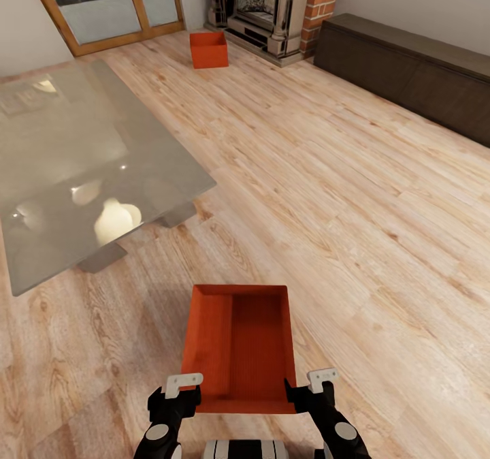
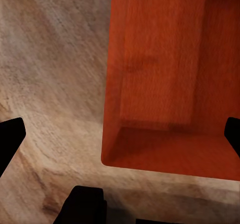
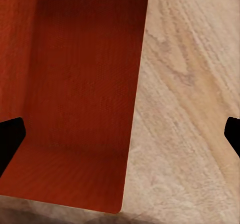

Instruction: Move the two storage containers from the living room to the garage. In the garage, place one container on the floor and stack the other container on top of it (either order is fine).

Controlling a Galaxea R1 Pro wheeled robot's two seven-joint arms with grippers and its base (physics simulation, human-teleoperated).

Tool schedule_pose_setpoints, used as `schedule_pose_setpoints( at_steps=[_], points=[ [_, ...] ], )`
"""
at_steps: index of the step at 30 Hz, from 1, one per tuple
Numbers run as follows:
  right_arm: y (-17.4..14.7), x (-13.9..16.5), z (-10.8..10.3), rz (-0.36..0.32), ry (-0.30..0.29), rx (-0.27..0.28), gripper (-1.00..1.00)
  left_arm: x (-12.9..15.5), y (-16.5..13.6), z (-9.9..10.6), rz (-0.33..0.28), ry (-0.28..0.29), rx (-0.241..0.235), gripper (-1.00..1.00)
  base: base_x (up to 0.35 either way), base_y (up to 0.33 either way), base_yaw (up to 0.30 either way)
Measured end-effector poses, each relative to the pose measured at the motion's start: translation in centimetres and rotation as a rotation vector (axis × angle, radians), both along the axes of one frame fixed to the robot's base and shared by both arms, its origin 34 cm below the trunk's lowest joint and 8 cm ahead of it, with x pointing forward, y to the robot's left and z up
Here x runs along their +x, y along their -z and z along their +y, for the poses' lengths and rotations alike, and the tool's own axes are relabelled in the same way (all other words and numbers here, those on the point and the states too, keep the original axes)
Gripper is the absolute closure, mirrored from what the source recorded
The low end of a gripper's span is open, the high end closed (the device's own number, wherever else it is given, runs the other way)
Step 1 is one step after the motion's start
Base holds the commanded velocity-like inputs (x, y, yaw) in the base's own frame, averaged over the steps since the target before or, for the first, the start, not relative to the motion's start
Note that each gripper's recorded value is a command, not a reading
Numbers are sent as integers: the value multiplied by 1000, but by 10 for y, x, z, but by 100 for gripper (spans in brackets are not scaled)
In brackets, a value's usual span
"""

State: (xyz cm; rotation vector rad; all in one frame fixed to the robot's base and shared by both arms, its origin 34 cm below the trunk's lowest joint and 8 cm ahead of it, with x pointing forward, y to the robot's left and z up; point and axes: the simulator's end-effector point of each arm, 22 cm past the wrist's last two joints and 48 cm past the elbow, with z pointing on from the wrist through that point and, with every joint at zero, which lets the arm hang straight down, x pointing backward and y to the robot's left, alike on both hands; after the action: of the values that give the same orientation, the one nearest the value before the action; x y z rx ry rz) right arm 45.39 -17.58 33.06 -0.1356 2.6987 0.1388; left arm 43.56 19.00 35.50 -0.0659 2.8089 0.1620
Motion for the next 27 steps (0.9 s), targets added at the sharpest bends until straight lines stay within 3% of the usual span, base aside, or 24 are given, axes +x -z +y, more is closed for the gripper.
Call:
schedule_pose_setpoints(
  at_steps=[18,27],
  points=[
    [11,-3,0,3,3,2,-100,-1,10,0,-1,-1,0,-100,0,0,0],
    [25,-16,1,36,0,2,-100,-3,16,0,0,-1,-2,-100,0,0,0]
  ],
)
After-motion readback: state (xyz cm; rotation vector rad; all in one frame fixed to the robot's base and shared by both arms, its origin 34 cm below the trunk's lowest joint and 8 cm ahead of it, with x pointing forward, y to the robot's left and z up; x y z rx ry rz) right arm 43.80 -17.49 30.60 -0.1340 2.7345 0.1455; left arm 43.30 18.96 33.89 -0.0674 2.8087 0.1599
